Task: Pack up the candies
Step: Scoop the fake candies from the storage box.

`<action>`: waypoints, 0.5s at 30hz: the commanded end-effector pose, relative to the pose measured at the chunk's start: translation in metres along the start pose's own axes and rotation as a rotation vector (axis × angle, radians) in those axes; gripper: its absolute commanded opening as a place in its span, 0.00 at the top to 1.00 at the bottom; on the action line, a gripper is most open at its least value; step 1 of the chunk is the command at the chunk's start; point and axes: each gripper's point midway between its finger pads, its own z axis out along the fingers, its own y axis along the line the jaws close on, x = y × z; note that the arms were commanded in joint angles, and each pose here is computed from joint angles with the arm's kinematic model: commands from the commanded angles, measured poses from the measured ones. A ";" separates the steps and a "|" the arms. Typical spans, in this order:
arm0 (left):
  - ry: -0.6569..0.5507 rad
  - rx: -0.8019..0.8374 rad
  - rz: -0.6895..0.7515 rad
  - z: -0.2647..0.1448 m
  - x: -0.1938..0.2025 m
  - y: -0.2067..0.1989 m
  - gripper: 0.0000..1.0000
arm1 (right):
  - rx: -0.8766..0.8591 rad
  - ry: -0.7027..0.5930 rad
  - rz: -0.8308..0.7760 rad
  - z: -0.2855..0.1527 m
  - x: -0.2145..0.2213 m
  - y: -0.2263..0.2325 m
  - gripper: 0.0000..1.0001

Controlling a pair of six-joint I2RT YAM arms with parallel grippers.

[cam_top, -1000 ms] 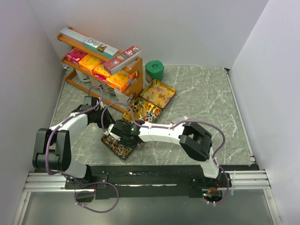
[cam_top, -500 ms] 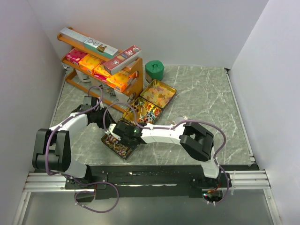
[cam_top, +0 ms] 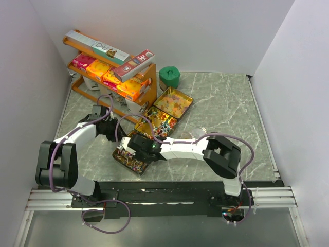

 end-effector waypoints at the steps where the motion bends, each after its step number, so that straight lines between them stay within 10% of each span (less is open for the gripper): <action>1: 0.039 -0.034 -0.022 -0.002 0.004 0.002 0.99 | 0.087 -0.185 0.029 -0.029 -0.049 -0.023 1.00; 15: 0.033 -0.030 0.013 -0.001 -0.004 -0.002 0.99 | 0.091 -0.200 0.006 -0.043 -0.043 -0.025 1.00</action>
